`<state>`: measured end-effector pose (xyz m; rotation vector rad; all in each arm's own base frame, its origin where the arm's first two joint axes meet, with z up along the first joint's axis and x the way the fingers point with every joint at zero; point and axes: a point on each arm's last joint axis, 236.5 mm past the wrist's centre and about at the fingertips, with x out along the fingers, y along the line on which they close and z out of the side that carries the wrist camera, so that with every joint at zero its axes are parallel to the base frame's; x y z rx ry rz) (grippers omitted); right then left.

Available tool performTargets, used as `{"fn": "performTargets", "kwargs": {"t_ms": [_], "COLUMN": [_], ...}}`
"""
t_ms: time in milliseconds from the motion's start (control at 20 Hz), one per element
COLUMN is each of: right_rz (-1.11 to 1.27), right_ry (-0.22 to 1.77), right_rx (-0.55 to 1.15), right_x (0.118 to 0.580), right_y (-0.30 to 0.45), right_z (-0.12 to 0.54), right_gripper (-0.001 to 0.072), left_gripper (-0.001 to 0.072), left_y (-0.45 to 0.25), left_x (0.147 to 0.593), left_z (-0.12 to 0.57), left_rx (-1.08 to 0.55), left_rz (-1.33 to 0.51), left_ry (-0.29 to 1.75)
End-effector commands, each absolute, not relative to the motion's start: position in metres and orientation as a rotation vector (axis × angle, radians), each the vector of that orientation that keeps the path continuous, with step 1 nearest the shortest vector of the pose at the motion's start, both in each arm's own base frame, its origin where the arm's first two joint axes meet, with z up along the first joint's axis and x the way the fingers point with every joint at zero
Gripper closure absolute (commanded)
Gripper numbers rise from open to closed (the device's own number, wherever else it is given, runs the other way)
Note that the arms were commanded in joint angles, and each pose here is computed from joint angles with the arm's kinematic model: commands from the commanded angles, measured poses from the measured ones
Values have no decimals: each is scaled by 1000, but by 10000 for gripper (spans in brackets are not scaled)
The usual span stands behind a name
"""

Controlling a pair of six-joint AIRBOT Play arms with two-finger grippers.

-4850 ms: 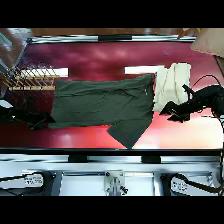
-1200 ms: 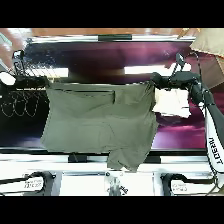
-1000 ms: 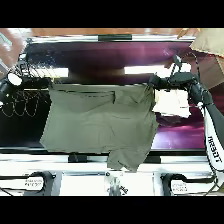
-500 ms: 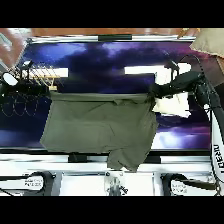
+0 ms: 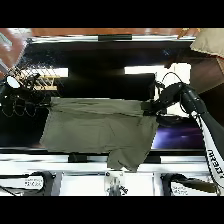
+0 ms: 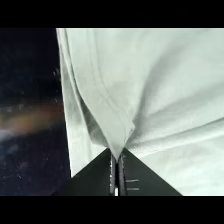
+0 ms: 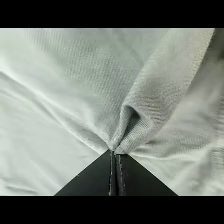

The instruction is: Fold the shirts.

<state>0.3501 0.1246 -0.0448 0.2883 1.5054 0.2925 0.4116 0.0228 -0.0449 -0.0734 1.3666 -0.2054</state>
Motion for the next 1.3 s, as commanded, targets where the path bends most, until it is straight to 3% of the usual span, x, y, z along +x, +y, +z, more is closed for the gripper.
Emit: {"fn": "performTargets", "kwargs": {"t_ms": [0, 150, 350, 400, 450, 500, 700, 800, 900, 1050, 1250], "right_rz": [209, 186, 217, 233, 250, 266, 235, 156, 109, 105, 141], "right_ry": [1558, 1567, 1553, 1545, 1538, 1527, 1555, 1569, 1548, 1519, 1477], "right_rx": [190, 146, 212, 246, 271, 277, 131, 40, 68, 201, 288], "right_x": [338, 337, 339, 341, 342, 341, 309, 287, 268, 242, 238], "right_y": [106, 96, 111, 118, 123, 126, 97, 62, 37, 23, 28], "right_z": [-56, -58, -55, -52, -48, -42, -9, 5, 11, 11, 17], "right_gripper": [652, 652, 632, 503, 286, 221, 219, 219, 219, 219, 219], "left_gripper": [672, 672, 668, 542, 282, 122, 100, 100, 100, 99, 100], "left_y": [28, 42, 37, 33, 31, 31, 29, 19, 12, 34, 64], "left_x": [396, 385, 388, 389, 388, 387, 356, 328, 296, 245, 236], "left_z": [-55, -58, -60, -59, -59, -58, -52, -49, -54, -69, -60], "left_rx": [-51, 0, -40, -57, -68, -86, -199, -368, -516, -616, -630], "left_rz": [-208, -180, -193, -202, -206, -193, -208, -255, -309, -225, -166], "left_ry": [1447, 1492, 1484, 1480, 1484, 1486, 1596, 1639, 1595, 1556, 1478]}}
